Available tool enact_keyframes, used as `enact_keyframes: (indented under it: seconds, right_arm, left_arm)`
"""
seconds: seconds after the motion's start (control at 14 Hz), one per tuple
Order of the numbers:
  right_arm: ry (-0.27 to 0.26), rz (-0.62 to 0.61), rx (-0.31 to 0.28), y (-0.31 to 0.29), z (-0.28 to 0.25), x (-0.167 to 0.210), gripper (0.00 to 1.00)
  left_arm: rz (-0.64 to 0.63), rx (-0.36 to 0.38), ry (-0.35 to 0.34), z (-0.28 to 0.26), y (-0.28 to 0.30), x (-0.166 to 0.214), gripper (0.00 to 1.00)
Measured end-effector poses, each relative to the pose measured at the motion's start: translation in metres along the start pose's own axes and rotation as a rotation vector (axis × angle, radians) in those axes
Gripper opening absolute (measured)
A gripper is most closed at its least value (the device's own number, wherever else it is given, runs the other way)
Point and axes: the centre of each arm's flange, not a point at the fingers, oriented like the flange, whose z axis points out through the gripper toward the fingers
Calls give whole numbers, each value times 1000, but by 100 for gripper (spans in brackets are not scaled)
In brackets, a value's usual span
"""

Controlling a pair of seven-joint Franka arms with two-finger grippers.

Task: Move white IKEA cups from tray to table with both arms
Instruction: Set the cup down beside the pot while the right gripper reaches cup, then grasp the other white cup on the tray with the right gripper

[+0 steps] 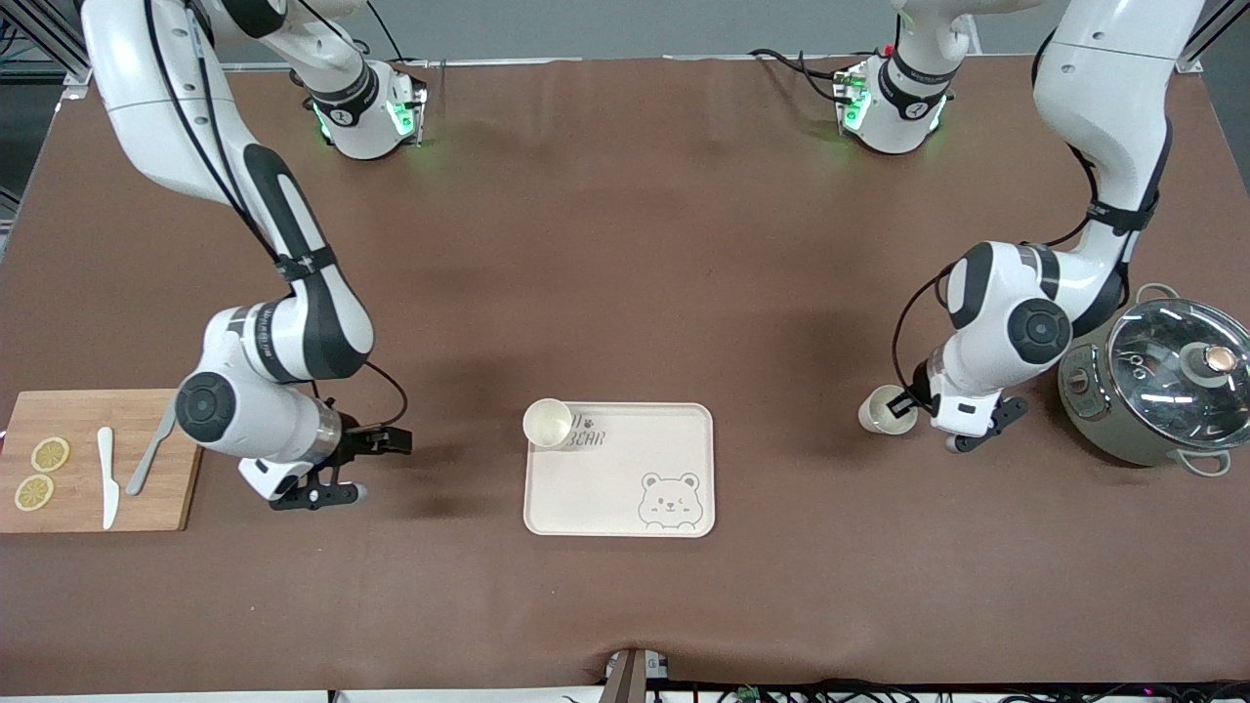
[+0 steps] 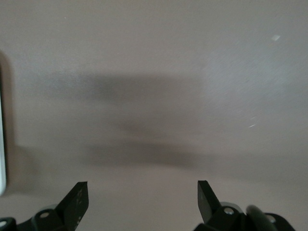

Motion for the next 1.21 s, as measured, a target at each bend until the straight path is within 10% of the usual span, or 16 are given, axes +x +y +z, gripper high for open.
enact_keyframes:
  seconds: [0.71,1.21]
  right_arm:
    - [-10,305,82,-160,6,-36,100]
    - [-23,316,87,-161,11,-38,100]
  left_arm:
    - [34,-27,57,-44,-17,19,95]
    - [91,6,51,-118,-27,38,100]
